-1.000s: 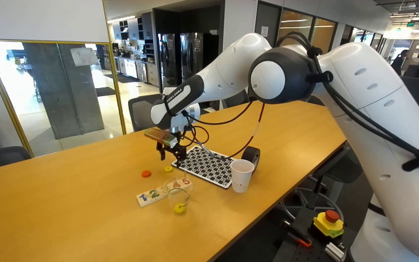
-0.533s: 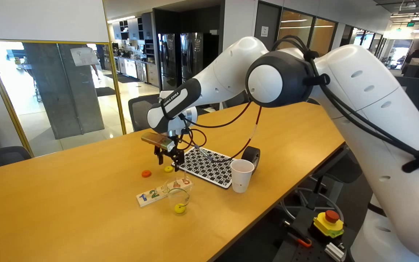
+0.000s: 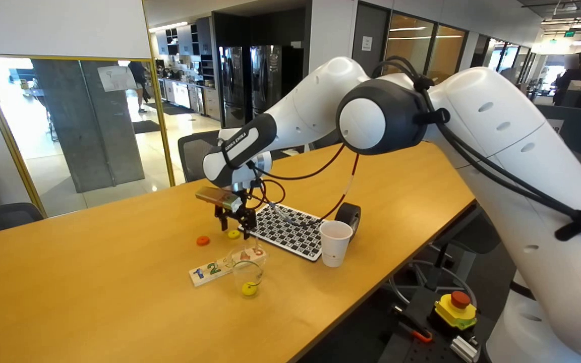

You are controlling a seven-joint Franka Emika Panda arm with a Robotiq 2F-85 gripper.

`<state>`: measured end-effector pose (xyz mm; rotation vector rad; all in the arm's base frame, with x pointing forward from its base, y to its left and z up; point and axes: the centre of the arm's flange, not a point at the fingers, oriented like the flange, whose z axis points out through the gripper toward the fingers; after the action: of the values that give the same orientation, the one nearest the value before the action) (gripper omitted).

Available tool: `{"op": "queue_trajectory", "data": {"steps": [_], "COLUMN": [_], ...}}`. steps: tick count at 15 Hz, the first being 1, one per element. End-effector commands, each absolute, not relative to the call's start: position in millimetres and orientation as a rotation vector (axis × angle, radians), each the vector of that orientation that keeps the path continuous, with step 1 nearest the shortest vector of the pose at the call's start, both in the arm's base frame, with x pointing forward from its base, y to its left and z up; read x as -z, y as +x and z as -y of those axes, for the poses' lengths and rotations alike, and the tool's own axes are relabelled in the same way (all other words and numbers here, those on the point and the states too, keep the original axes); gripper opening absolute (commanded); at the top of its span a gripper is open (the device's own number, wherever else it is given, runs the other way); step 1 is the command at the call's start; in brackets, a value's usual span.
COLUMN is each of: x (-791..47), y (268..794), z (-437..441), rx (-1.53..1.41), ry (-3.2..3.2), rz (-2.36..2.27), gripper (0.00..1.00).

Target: Put the orange rings in the white cup and put the yellow rings in the clear cup

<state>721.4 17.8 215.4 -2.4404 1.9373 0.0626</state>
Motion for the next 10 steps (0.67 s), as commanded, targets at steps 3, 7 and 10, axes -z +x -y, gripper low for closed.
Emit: {"op": "queue_trajectory", "data": {"steps": [3,7,10], "x": [-218.2,-216.7,-217.0], "y": [738.4,738.6,737.5], "z": [-20.6,-20.8,-20.8], "rx": [-0.030,-0.034,-0.014], "ry": [-2.458,-2.456,-2.464], "rz": [-1.972,-1.963,-1.960], "gripper": [1.00,1.00,0.74]}}
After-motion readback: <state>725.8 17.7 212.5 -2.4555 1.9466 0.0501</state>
